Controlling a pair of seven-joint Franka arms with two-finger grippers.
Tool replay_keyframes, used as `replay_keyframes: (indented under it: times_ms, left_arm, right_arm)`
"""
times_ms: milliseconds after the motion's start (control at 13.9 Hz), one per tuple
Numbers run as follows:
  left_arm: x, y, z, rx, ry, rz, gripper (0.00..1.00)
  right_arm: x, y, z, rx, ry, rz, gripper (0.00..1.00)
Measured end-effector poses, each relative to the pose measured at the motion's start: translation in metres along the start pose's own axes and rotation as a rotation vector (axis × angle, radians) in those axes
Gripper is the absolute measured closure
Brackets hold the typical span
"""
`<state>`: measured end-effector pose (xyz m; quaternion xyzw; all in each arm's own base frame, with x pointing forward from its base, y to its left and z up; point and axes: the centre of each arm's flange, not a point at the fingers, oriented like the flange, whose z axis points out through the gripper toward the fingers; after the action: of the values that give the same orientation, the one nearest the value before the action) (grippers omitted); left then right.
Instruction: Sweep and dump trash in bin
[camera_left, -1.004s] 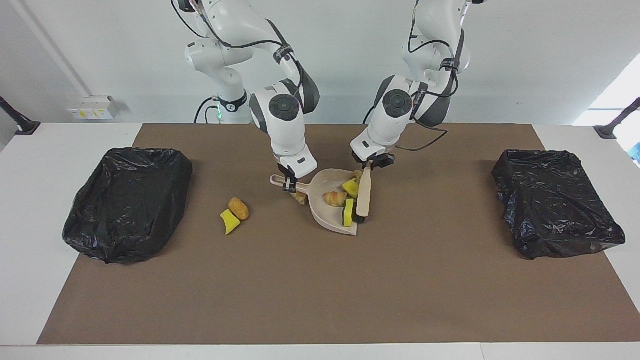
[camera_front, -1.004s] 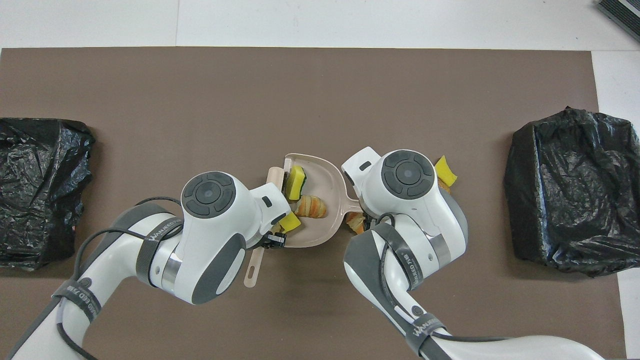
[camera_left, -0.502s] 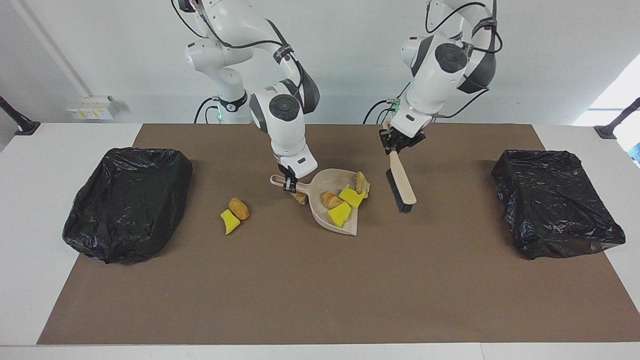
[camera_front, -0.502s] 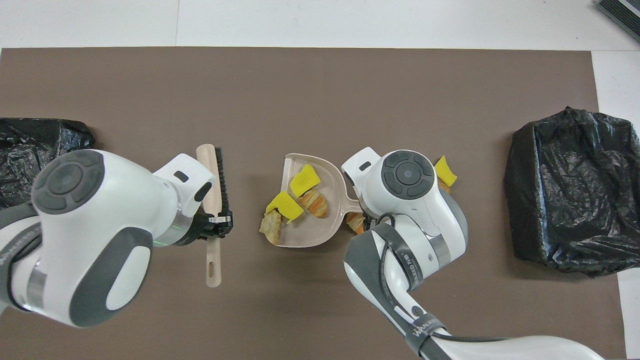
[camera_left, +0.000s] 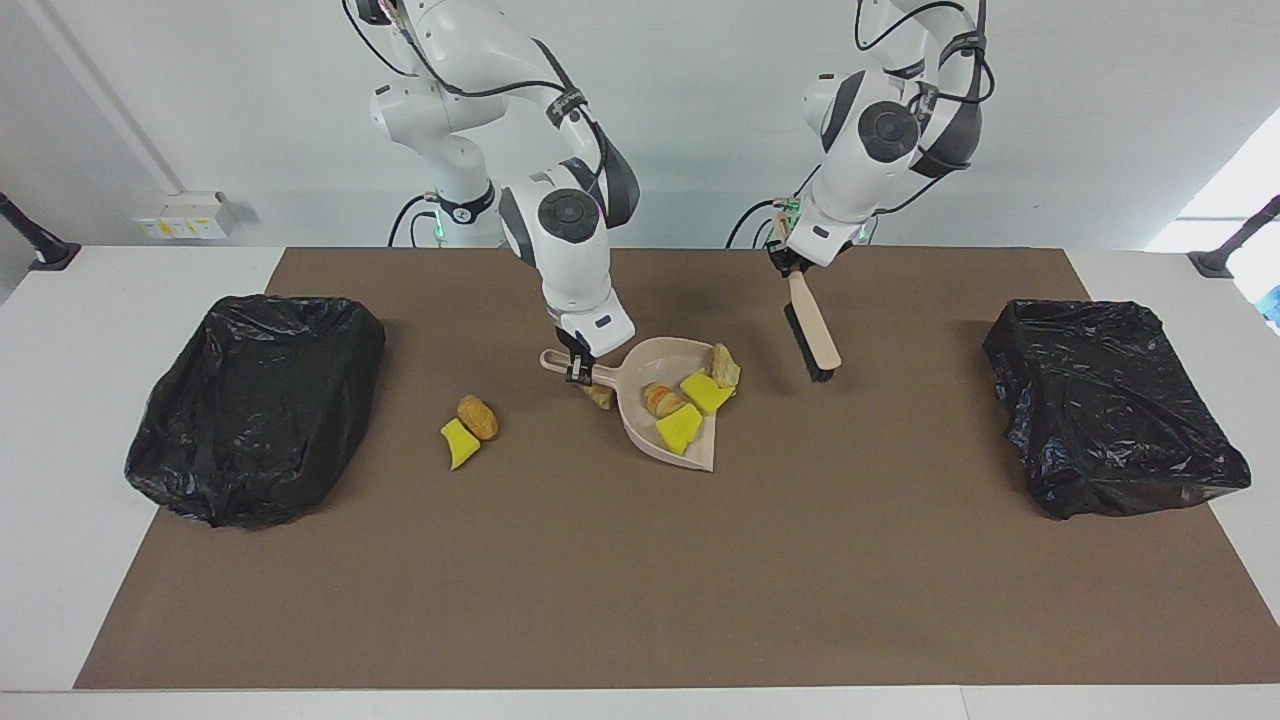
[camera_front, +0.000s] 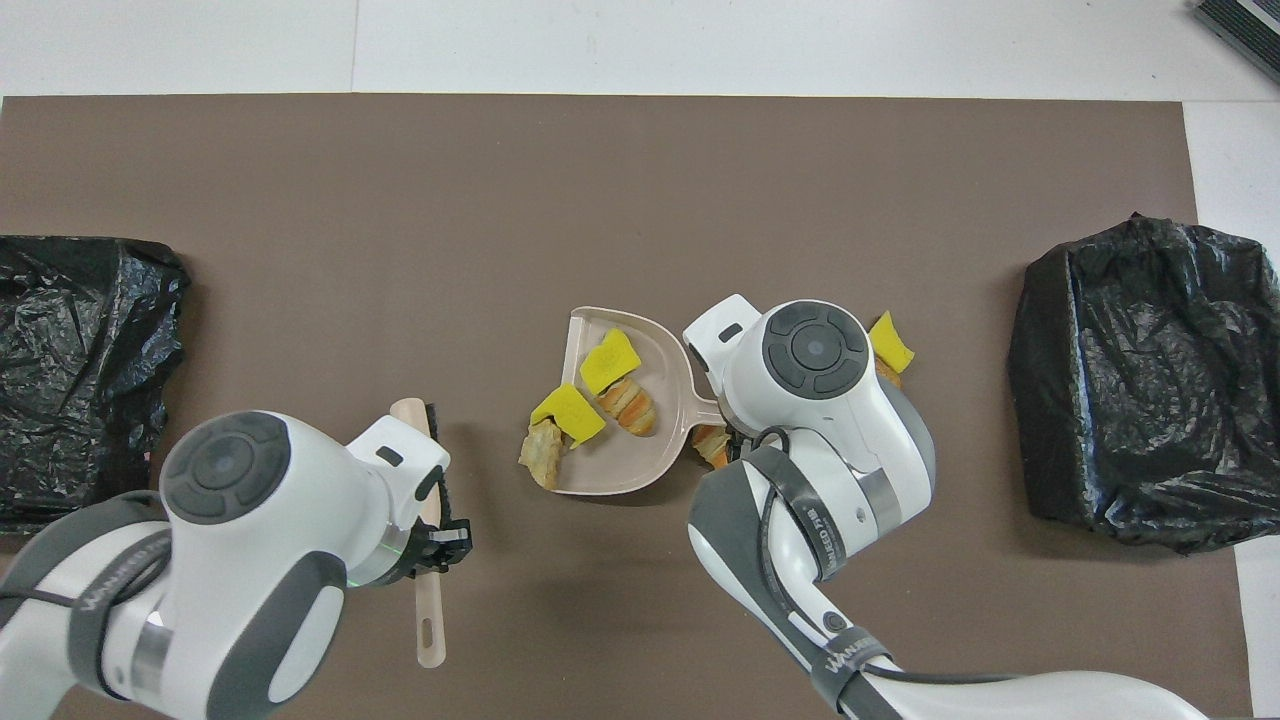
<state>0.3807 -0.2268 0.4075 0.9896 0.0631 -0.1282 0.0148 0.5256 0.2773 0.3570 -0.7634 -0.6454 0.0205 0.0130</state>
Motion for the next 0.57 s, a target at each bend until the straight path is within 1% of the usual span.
replay_keyframes:
  times_ms: [143,215,430,574]
  left_arm:
    - [-0.007,0.023,0.037,-0.015,0.060,0.047,0.75]
    - [-0.007,0.031,0.048,-0.016,0.071,0.066,0.75]
    - [-0.006,0.052,0.067,-0.025,0.102,0.148,0.75]
    - [-0.008,0.066,0.067,-0.047,0.116,0.201,0.75]
  right_arm:
    - [0.000,0.000,0.000,0.000,-0.001,0.000,0.68]
    - [0.000,0.000,0.000,-0.001,-0.001,-0.001,0.68]
    - [-0.001,0.001,0.000,-0.003,-0.004,-0.016,0.68]
    - [-0.001,0.001,0.000,-0.006,-0.007,-0.022,0.68]
